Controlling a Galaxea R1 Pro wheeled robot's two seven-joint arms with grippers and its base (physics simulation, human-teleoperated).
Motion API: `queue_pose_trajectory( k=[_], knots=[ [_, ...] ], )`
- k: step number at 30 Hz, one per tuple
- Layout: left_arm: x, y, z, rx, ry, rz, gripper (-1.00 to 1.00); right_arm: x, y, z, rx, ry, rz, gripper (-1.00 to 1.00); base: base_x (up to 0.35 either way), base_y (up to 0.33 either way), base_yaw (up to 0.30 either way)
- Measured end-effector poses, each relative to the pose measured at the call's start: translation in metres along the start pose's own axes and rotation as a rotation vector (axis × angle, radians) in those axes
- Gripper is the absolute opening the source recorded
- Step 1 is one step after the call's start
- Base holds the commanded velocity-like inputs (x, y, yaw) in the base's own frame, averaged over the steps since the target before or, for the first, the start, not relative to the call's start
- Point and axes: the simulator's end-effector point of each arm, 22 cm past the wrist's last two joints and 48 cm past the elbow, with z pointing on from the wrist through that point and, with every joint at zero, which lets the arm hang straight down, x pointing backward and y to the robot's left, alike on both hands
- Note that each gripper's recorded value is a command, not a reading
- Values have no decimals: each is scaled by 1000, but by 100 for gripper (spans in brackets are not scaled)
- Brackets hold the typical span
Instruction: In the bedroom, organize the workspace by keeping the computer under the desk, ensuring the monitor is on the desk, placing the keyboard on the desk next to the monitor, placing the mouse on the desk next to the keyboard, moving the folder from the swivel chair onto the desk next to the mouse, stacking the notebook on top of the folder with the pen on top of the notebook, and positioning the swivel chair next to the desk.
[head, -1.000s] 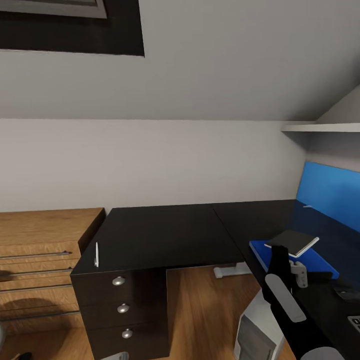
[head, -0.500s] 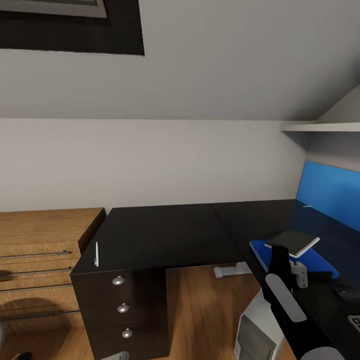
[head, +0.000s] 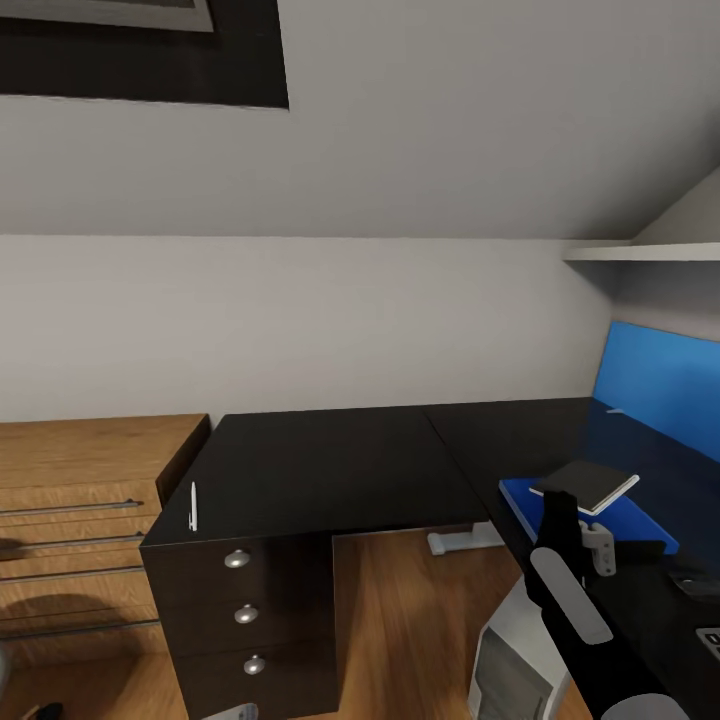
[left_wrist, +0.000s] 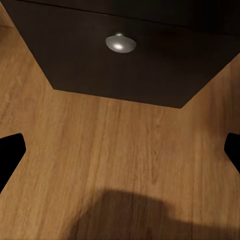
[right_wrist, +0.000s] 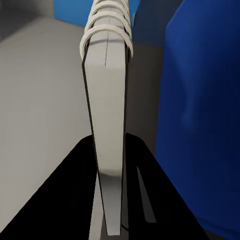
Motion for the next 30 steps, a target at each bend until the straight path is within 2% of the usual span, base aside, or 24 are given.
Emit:
queue_pose_trajectory(
  k=[11,12,26,30],
  knots=[
    [-1,0,0,1,-1,0,100,-3,-1,1,4,-6,2,-100,0,0,0],
    [-1,0,0,1,-1,0,100,-3,-1,1,5,-6,3,100,0,0,0],
    [-5,0,0,7,-11,0,100,-4,-1,2,7,-7,3,100,0,0,0],
    [-10,0,0,8,-38,-8,100,-4,-2,2,7,-7,2,100,-98,0,0]
  ],
)
